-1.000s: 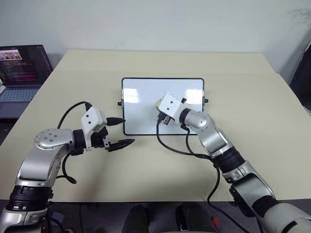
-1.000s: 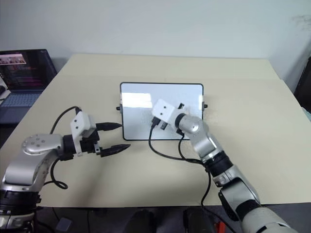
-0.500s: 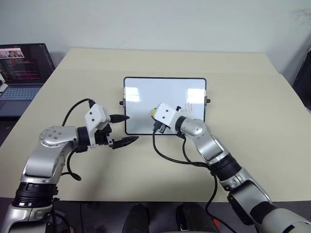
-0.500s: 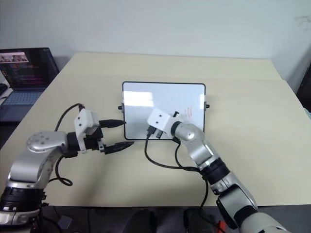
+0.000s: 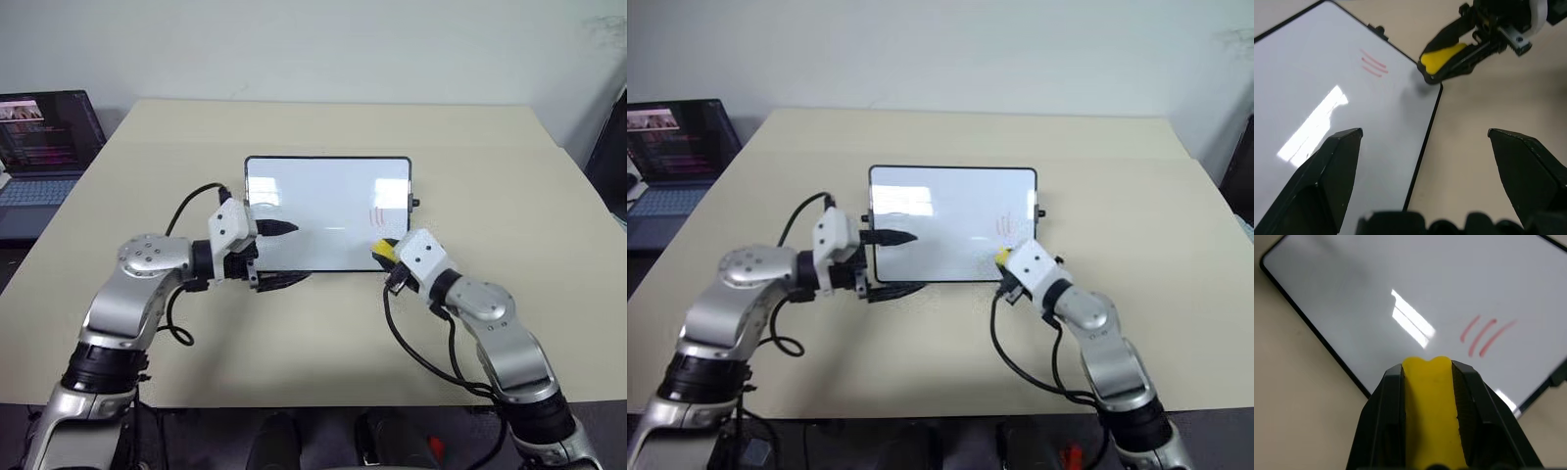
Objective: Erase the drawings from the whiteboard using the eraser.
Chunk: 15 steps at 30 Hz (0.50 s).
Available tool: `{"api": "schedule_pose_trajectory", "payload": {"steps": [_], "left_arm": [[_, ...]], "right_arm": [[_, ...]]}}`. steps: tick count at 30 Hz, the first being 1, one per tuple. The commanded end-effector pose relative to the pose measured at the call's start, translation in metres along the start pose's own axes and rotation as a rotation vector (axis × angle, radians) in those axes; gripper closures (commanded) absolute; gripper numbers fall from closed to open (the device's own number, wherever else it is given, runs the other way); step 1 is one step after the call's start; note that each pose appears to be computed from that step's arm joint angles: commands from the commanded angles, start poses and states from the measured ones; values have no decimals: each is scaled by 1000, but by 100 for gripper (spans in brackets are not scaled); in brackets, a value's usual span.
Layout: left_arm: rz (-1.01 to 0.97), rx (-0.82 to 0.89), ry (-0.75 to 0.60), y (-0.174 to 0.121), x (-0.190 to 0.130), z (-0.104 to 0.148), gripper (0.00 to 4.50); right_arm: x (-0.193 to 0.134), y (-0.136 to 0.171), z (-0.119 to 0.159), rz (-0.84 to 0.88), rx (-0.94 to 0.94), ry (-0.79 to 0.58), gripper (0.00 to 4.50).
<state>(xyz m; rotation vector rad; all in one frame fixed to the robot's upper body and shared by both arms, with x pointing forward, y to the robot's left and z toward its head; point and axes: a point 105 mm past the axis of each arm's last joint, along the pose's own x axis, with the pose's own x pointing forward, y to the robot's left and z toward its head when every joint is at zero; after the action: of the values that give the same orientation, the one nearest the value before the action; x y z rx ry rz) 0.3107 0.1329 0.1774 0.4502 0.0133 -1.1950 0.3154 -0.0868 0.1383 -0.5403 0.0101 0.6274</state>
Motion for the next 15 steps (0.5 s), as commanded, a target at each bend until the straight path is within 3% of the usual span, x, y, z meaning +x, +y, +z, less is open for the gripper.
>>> {"api": "schedule_pose_trajectory", "payload": {"steps": [1, 10, 15], "left_arm": [[14, 42, 12, 7, -1, 2, 0], [21, 34, 30, 7, -3, -3, 0], [34, 25, 33, 5, -6, -6, 0]], "right_arm": [[7, -15, 31, -94, -44, -119, 351], [47, -61, 45, -272, -82, -155, 351], [60, -62, 13, -222, -74, -24, 351]]}}
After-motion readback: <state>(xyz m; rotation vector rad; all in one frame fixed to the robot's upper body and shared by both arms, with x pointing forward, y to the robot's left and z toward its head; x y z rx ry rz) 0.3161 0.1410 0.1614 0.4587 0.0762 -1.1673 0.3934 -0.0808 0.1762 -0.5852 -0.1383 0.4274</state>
